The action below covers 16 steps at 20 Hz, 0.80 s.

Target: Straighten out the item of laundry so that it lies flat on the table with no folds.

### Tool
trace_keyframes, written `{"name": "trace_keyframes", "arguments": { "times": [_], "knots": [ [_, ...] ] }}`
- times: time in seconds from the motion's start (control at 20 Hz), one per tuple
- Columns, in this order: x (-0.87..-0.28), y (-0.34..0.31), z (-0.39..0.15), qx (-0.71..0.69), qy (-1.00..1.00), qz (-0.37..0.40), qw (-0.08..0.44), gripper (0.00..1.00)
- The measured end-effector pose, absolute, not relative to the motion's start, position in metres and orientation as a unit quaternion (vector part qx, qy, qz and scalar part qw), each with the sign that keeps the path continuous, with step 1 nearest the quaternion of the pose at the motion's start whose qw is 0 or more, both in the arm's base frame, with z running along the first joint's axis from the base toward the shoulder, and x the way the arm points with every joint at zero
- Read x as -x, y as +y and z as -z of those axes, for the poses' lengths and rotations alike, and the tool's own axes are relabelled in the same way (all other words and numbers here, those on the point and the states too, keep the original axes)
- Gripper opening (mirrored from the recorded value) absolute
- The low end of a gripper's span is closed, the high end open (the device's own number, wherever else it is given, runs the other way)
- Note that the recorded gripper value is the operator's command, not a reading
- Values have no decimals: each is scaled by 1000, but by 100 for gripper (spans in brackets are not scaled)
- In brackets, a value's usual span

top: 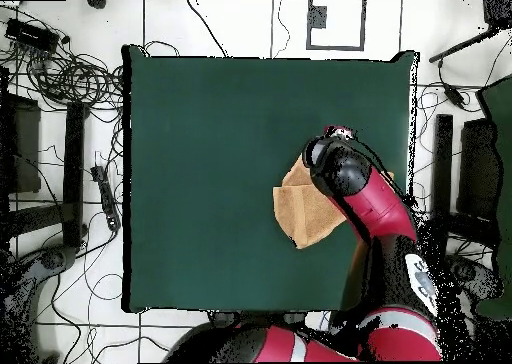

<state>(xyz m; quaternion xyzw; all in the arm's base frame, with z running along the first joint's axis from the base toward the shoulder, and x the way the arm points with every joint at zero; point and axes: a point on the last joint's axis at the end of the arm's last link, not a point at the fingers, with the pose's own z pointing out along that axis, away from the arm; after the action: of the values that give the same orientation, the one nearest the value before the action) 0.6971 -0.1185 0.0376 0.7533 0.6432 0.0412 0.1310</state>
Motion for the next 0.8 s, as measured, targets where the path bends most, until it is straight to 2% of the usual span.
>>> {"name": "trace_keyframes", "arguments": {
  "times": [0.15, 0.5, 0.8],
  "knots": [
    [-696, -119, -40, -739, 663, -33, 118, 100],
    [-680, -141, -58, -708, 704, -4, 50, 100],
    [-671, -165, -66, -708, 705, 6, 48, 100]
  ]
}}
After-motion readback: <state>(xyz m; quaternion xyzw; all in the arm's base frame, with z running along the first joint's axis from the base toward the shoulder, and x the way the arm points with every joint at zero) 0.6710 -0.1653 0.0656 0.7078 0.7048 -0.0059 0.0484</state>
